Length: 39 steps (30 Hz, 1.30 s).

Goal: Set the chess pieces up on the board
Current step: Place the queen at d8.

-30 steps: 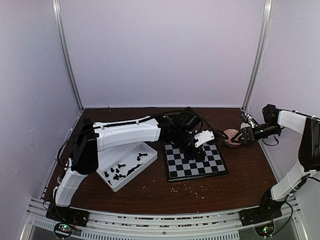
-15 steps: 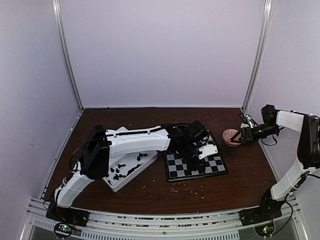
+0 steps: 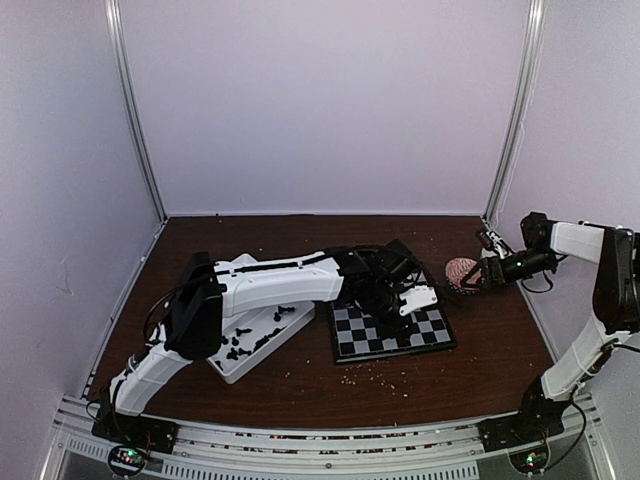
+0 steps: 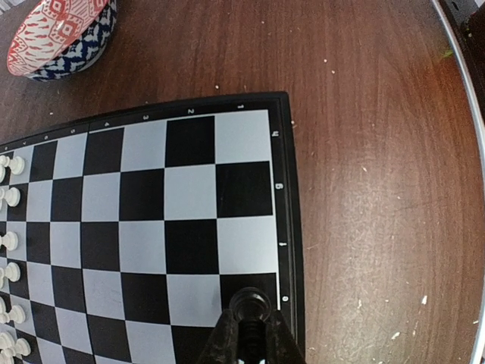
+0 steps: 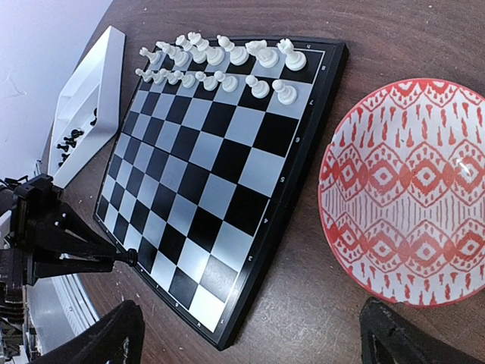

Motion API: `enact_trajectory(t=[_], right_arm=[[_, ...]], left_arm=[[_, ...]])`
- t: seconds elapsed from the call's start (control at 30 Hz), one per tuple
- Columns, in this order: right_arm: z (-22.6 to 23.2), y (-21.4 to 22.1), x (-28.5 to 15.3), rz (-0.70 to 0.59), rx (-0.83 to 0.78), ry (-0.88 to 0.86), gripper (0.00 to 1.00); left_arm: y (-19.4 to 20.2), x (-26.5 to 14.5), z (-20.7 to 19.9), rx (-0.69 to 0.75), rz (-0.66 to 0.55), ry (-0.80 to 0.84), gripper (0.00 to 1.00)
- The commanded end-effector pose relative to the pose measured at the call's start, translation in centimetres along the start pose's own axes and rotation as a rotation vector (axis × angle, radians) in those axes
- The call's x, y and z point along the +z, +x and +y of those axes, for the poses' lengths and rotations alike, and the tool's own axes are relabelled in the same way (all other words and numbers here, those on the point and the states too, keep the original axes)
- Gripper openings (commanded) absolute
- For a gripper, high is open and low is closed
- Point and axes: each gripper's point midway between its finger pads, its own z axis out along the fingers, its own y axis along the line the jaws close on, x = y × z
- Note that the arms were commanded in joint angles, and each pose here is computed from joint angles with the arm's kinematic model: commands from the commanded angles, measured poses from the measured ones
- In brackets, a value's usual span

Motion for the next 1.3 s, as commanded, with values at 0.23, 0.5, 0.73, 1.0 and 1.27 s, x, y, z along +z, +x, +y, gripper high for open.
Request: enact_trajectory(t=[0.23,0.5,0.73,1.0,1.27], right_arm=[[0.3,-0.2,0.1,0.003,-0.009,-0.027,1.0],[0.3,-0.2,0.1,0.005,-0.009,-0.034,1.0],[0.3,-0.2,0.2,0.006,-0.009,-0.039,1.0],[0.4,-0.2,0.0,0.005,-0.014,-0.032,0.99],[1.0,1.0,-0.8,0.057,-0.241,0.17,0.99]], left_arm=[[0.0,1.1,0.2,-0.007,-0.01,0.008,0.09],[0.1,1.4,0.2,-0.004,-0.006,0.008,0.09],[0.0,1.2,0.4,-0.003,-0.006,-0.005,0.24],[-0.4,0.2,1.0,0.012,-0.007,-0.047,0.4],[-2.5,-10.5,0.3,0.067,-0.227,-0.169,0.49]])
